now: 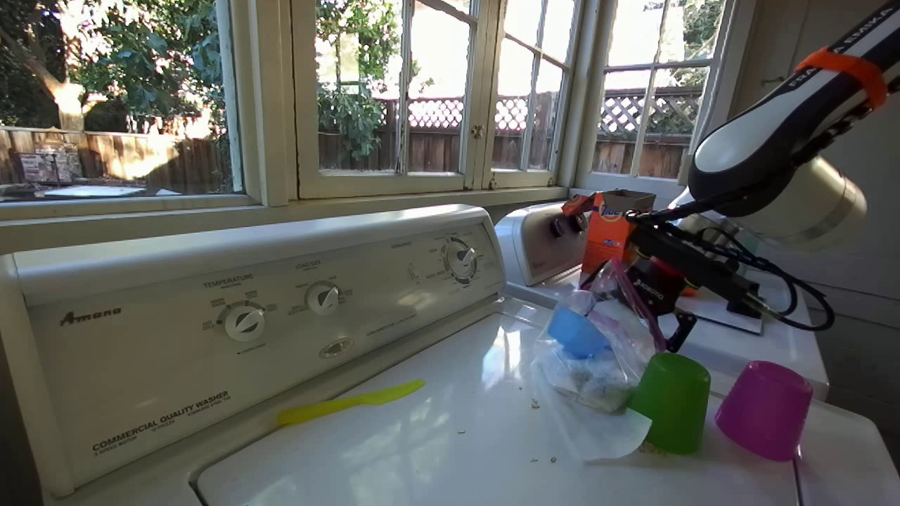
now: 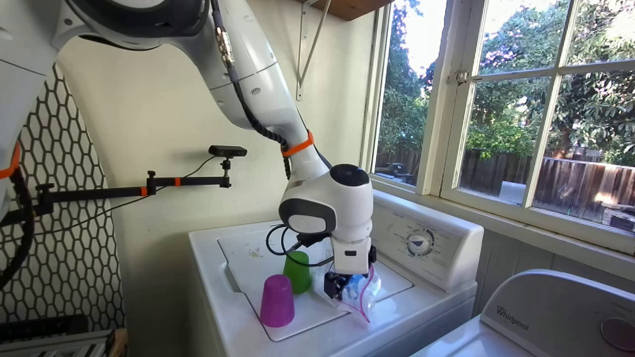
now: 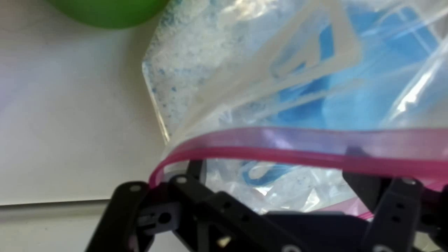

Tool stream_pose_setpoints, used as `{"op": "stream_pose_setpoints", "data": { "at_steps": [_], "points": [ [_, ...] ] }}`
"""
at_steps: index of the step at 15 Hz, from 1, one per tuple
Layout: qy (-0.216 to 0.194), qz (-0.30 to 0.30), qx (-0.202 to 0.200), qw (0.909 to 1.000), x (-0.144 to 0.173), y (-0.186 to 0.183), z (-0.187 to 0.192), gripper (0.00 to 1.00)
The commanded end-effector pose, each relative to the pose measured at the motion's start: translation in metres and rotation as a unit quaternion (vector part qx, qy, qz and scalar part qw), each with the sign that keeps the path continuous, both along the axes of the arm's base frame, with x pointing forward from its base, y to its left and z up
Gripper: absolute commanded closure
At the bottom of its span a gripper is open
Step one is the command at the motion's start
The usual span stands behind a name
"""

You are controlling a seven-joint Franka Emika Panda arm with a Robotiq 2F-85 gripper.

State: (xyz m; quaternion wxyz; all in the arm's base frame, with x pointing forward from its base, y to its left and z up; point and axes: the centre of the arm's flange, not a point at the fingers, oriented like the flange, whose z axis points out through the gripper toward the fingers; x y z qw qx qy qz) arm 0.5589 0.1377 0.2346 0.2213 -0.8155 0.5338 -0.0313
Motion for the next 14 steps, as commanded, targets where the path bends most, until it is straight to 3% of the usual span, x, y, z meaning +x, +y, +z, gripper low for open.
{"op": "stream_pose_setpoints", "data": {
  "at_steps": [1, 7, 9, 14],
  "points": [
    [0.008, -0.017, 0.008, 0.9998, 0.0054, -0.0023, -0.0104, 0.0],
    [0.013, -0.026, 0.01, 0.9995, 0.0084, -0.0093, -0.0121, 0.0],
    [0.015, -0.023, 0.01, 0.9996, 0.0081, -0.0073, -0.0137, 0.27],
    [0.01, -0.019, 0.009, 0.9997, 0.0072, -0.0056, -0.0093, 0.66]
  ]
}}
